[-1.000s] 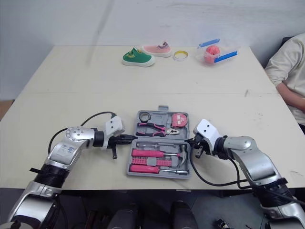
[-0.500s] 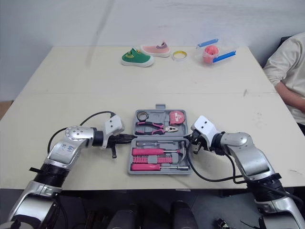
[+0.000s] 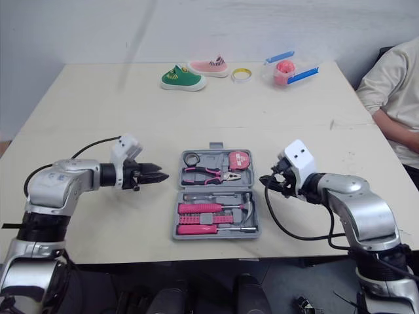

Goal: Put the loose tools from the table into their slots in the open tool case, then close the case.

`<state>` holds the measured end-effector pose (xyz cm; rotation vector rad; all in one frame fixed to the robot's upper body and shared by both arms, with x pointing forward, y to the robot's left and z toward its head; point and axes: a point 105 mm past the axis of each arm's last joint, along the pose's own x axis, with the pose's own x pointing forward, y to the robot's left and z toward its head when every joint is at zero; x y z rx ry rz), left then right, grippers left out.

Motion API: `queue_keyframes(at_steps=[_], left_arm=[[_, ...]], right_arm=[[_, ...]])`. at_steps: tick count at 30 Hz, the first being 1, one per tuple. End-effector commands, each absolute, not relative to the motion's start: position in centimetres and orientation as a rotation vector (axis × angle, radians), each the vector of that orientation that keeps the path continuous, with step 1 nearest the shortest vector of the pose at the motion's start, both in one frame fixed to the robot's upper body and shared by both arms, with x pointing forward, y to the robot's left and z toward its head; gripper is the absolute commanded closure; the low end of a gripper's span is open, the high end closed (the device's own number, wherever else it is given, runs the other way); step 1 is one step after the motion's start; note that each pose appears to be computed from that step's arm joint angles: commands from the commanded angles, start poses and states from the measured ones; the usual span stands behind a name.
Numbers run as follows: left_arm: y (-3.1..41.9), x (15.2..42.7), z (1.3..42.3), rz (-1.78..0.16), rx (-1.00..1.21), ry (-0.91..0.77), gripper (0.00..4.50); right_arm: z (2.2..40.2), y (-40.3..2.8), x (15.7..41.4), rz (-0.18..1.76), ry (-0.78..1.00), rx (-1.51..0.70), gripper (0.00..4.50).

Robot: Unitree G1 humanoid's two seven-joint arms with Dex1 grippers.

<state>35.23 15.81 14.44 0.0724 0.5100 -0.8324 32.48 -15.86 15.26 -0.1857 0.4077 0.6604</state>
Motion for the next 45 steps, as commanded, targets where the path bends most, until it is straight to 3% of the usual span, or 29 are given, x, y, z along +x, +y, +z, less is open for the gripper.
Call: queue_keyframes(at_steps=[1,4,19,22,23,26,28,38,45], left_arm=[[15.1,35.6,14.1,-0.799,0.045,0.53,1.34],[14.5,35.5,13.3,-0.799,0.069,0.55,1.34],[14.3,36.7,13.1,-0.731,0.027,0.521,1.34],[14.1,36.6,12.9,-0.742,0.045,0.526,2.08],[14.0,36.5,12.7,-0.748,0.059,0.527,2.63],[13.7,36.4,12.4,-0.753,0.08,0.522,3.65],[13.5,36.4,12.4,-0.759,0.076,0.52,4.35],[12.2,36.9,14.1,-0.799,0.054,0.428,4.45],[11.5,38.2,17.2,-0.815,0.078,0.242,4.45]], right_arm=[[15.8,-15.6,33.4,0.571,0.431,-0.017,1.74],[15.5,-15.0,33.9,0.513,0.461,0.095,1.74],[14.4,-13.9,34.3,0.517,0.519,0.085,1.74],[14.3,-13.8,34.5,0.517,0.516,0.084,2.48],[14.3,-13.7,34.6,0.516,0.514,0.085,3.07],[14.4,-13.5,34.9,0.509,0.502,0.089,4.27],[14.6,-13.5,35.2,0.5,0.479,0.082,4.5],[16.1,-12.5,35.0,0.536,0.431,0.134,4.5],[19.0,-11.7,35.8,0.543,0.212,0.088,4.5]])
